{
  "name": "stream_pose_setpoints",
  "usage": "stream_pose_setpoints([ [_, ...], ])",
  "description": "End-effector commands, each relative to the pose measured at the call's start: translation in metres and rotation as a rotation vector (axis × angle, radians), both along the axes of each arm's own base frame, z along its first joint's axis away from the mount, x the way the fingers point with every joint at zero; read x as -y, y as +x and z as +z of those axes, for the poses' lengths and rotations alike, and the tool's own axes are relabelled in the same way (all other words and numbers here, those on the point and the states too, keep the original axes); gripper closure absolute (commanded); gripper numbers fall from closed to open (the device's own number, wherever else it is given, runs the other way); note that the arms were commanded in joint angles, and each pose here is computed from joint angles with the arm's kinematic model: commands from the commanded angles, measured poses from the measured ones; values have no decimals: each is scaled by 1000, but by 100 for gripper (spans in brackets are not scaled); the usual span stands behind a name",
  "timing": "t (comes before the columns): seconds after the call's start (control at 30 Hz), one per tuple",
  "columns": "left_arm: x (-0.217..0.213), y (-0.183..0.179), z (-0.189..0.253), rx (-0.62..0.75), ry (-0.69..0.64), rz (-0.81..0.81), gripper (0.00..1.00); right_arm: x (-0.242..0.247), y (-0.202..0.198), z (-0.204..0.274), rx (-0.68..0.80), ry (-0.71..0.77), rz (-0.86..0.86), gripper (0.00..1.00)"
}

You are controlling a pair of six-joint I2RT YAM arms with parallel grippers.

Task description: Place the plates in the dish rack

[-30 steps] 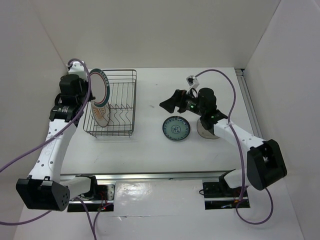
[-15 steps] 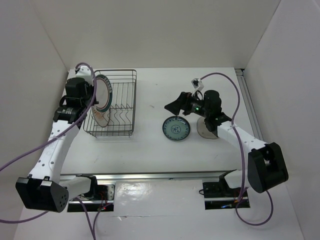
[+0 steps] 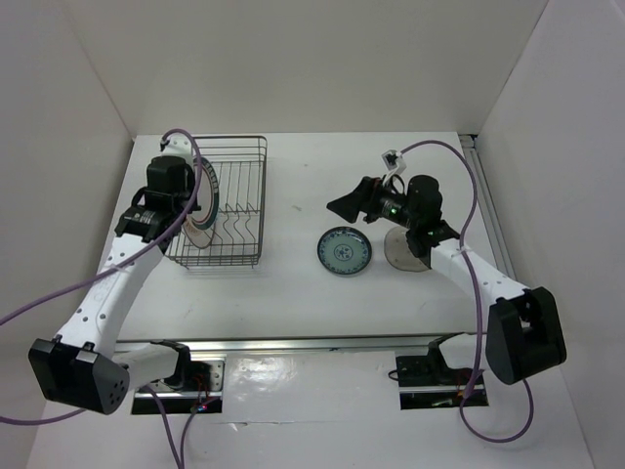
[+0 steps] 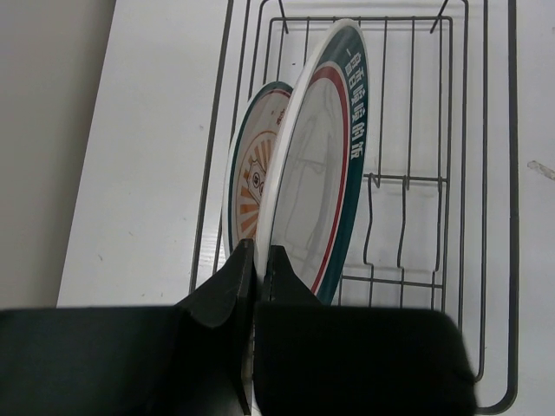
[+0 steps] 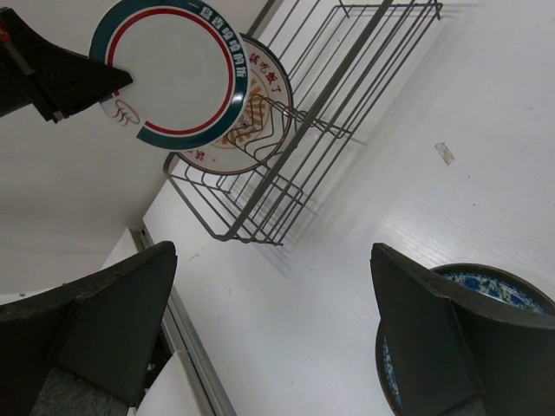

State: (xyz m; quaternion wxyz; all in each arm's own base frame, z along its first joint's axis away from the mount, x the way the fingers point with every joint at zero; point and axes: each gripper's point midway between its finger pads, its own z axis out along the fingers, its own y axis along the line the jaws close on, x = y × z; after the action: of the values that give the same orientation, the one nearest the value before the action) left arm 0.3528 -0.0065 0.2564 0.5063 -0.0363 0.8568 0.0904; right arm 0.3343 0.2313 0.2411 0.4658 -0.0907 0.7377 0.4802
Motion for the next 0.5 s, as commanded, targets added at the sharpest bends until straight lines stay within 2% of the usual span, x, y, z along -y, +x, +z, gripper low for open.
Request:
stream_pose_setpoints([
  [0.0, -2, 11, 22, 82, -32, 47, 100, 2, -4, 25, 96, 35, 13, 0],
  [0.47, 5, 24, -7, -5, -41, 39, 100, 6, -5, 32, 113, 40, 4, 0],
])
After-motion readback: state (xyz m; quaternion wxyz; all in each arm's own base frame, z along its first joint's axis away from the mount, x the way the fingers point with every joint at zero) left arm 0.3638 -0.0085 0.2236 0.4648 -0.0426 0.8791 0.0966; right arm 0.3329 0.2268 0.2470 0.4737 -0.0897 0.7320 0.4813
